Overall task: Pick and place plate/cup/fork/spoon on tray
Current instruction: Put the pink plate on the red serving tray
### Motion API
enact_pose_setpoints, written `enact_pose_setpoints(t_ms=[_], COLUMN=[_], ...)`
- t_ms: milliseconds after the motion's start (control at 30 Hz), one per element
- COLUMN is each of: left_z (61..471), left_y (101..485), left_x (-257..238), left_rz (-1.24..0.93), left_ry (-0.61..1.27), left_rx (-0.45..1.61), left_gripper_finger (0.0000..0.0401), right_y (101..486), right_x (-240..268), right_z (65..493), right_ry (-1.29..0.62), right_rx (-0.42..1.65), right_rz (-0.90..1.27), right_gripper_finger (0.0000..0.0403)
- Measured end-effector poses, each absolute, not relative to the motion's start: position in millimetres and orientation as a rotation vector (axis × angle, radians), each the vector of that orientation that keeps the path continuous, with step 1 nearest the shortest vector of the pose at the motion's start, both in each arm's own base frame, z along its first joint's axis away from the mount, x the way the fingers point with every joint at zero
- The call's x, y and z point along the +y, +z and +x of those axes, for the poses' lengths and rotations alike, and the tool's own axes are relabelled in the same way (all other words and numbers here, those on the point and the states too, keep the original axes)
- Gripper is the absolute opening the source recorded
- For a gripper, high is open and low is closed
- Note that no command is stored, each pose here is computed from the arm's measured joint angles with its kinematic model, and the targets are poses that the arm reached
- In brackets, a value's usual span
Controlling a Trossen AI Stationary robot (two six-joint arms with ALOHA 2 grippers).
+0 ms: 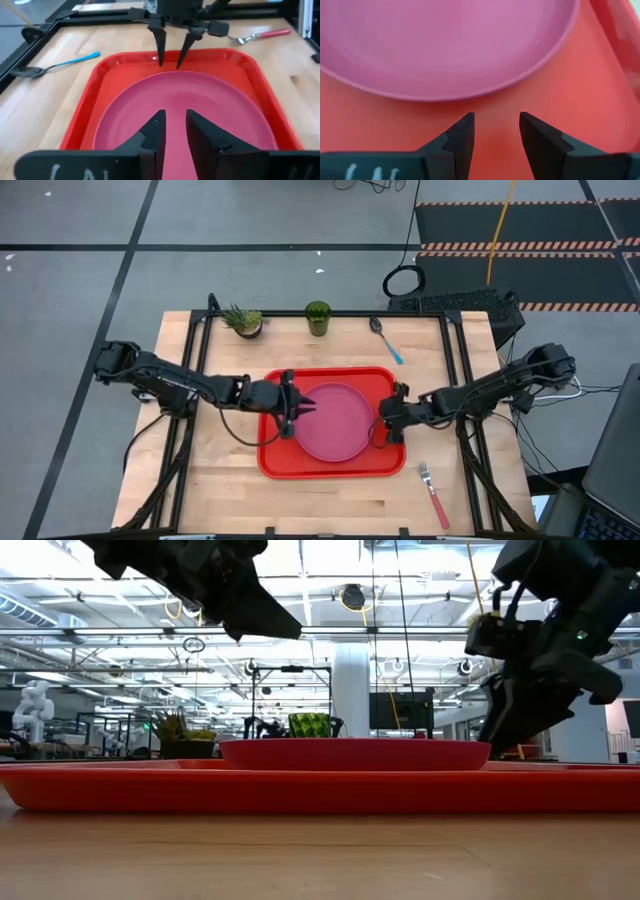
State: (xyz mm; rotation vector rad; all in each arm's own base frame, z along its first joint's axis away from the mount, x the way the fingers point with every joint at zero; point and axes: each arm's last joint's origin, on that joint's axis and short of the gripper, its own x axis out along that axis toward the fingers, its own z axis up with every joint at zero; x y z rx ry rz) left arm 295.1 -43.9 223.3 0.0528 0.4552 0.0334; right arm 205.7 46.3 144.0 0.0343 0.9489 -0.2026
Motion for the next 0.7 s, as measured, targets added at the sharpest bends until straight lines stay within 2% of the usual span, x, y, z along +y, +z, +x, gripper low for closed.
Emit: enact_pose_setpoints(t_ms=[700], left_z=[291.9], left_y=[224.8], left_x=[-62.0], left_rz=[0.044], left_ry=[0.068], left_rx=[0.431], left_gripper_finger=[0.0078], right_y=[151.0], right_x=[60.7], right_z=[218.6], right_ry=[-0.125], right_rx=[0.895], right_rz=[0.03], right_gripper_finger=[0.0148])
